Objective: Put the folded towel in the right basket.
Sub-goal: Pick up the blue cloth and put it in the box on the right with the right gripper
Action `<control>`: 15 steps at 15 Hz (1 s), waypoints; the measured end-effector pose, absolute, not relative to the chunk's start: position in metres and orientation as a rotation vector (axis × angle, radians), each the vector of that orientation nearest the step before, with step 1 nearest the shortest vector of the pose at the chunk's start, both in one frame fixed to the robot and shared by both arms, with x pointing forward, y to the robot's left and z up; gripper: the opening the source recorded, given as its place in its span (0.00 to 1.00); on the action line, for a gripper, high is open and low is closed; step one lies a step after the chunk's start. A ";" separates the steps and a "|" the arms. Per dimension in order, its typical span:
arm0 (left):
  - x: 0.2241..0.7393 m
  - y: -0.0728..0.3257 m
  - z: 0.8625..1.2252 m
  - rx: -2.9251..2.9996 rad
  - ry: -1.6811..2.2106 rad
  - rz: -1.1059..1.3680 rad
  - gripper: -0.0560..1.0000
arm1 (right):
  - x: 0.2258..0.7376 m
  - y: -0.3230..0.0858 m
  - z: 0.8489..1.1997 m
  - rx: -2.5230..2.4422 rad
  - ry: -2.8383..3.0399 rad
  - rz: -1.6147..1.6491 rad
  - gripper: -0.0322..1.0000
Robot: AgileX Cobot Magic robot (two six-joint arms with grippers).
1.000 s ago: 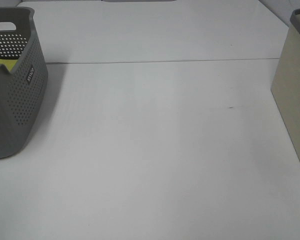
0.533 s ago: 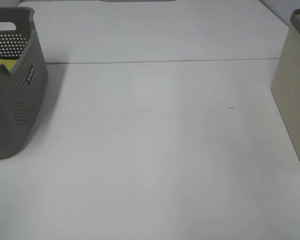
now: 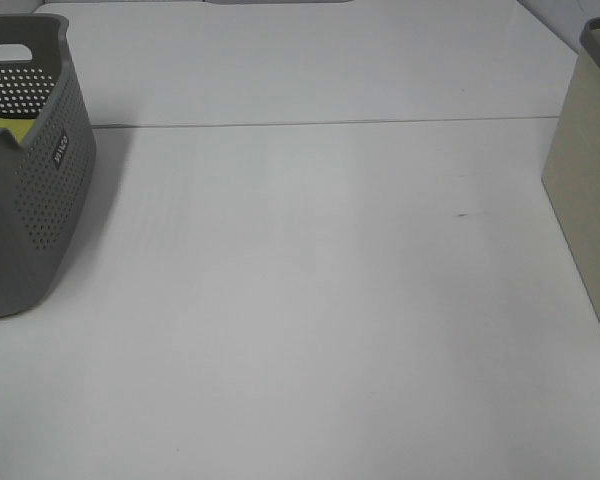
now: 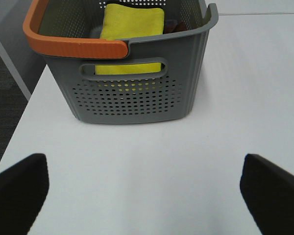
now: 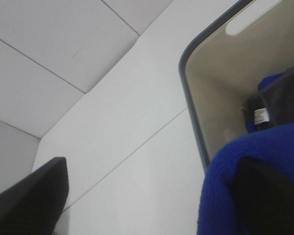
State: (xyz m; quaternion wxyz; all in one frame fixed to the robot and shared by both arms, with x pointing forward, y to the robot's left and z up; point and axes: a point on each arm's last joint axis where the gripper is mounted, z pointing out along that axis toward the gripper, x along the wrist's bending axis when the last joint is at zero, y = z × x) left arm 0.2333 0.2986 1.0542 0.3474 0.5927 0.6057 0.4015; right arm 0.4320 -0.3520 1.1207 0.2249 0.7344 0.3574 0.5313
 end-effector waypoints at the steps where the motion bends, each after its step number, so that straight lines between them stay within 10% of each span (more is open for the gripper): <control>1: 0.233 0.299 1.054 1.537 1.571 1.041 0.99 | 0.432 -0.354 1.121 2.013 0.972 1.438 0.86; 15: 0.233 0.299 1.054 1.537 1.571 1.041 0.99 | 0.431 -0.371 1.106 2.097 1.026 1.096 0.85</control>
